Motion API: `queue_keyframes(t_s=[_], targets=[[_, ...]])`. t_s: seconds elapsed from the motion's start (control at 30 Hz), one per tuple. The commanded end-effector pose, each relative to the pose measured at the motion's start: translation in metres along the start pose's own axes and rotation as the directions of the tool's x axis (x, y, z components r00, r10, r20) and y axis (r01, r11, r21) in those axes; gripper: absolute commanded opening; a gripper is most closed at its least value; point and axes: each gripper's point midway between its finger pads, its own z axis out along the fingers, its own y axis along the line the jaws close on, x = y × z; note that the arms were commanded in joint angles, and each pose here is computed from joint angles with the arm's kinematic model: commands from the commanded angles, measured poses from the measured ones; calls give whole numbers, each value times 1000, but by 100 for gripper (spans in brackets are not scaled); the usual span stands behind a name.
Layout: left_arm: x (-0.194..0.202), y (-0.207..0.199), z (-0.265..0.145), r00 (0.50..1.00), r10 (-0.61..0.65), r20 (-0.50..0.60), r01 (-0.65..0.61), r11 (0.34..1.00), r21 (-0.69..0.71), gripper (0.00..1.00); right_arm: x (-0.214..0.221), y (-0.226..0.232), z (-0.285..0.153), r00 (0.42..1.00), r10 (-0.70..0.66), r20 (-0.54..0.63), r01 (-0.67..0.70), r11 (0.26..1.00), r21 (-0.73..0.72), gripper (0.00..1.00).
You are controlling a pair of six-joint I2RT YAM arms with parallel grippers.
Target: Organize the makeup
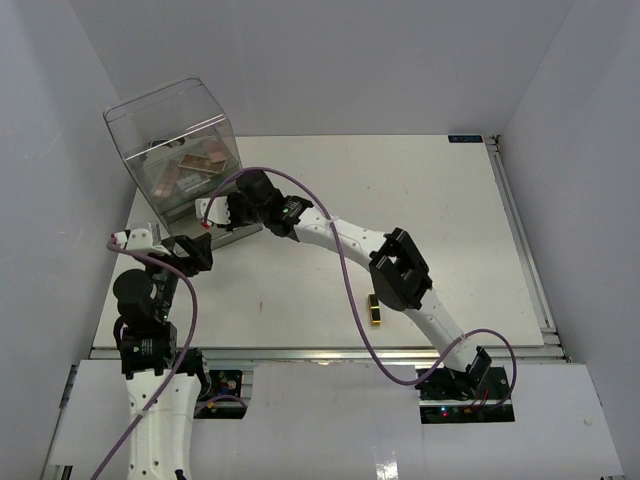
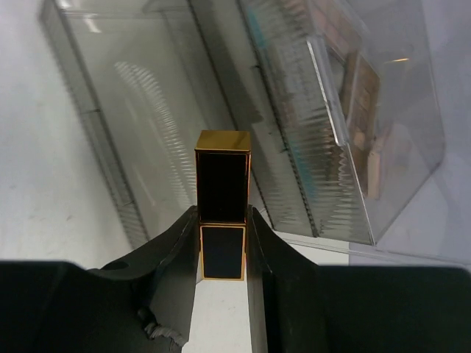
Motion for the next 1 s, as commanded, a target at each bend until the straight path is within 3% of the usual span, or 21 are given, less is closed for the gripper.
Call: queue_keyframes(t_s=[0.0, 0.3, 0.47, 0.57, 0.6, 0.63, 0.67, 0.77, 0.9, 0.97], targets=[[-19, 5, -7, 997, 17, 71, -14, 999, -45, 94, -17, -52, 12, 995, 14, 103, -41, 964, 262, 22], [-19, 5, -9, 997, 13, 78, -9, 999, -49, 94, 6, -41, 24, 994, 63, 93, -87, 955, 283, 76], [-14, -4, -5, 997, -11, 74, 10, 1000, 11, 95, 2, -38, -6, 989, 130, 74, -143, 963, 227, 82], [-3, -20, 5, 997, -72, 20, 70, 992, 103, 95, 1, -33, -47, 964, 263, 31, -265, 957, 116, 99], [1, -25, 7, 996, -83, -10, 84, 988, 131, 95, 3, -27, -59, 954, 299, 23, -300, 953, 53, 99], [8, -31, 10, 994, -92, -53, 99, 981, 168, 95, -2, -27, -80, 940, 335, 68, -334, 942, -38, 98], [23, -44, 16, 983, -103, -153, 139, 959, 248, 94, -1, -9, -117, 894, 440, 81, -416, 884, -212, 97], [51, -63, 21, 933, -133, -333, 253, 902, 349, 92, 17, 16, -194, 766, 640, 66, -555, 709, -436, 100], [90, -105, 23, 863, -103, -495, 327, 860, 391, 92, 71, 30, -277, 653, 757, 21, -699, 613, -368, 95], [107, -155, 11, 831, -30, -555, 333, 826, 455, 92, 89, 34, -303, 597, 801, 33, -755, 576, -313, 94]])
